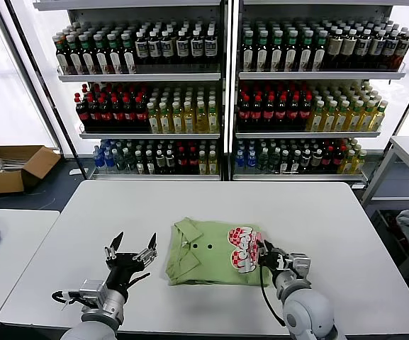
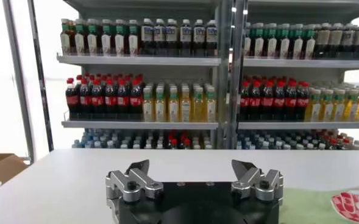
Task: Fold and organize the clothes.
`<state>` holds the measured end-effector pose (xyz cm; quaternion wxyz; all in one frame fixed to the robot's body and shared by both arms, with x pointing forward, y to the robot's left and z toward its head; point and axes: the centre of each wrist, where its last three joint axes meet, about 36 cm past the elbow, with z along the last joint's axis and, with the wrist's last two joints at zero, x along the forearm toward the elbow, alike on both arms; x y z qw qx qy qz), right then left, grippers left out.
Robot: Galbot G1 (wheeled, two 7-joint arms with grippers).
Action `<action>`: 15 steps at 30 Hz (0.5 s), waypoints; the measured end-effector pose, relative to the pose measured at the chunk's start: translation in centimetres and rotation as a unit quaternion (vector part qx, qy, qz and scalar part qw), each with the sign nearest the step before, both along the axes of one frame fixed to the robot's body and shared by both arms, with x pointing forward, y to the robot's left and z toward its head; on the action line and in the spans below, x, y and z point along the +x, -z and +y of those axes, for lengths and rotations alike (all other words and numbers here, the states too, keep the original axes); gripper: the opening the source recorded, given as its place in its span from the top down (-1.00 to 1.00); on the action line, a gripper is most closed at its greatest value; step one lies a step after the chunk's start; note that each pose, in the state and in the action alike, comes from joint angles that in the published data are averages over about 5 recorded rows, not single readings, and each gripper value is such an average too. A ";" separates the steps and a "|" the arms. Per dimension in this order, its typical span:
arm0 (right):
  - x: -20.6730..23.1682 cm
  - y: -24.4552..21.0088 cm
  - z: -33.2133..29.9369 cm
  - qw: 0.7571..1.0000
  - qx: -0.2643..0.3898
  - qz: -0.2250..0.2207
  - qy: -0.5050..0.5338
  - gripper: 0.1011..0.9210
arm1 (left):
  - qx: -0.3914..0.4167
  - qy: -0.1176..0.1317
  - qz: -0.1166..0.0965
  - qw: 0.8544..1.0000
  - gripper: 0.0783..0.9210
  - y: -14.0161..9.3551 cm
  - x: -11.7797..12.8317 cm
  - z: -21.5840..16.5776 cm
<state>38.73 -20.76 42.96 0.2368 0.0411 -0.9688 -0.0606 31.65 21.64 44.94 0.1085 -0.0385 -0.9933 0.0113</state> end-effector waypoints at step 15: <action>-1.5 -2.0 1.6 0.999 0.035 -0.033 -0.008 -0.61 | -0.001 -0.001 0.008 1.000 -0.77 0.4 -0.7 -0.1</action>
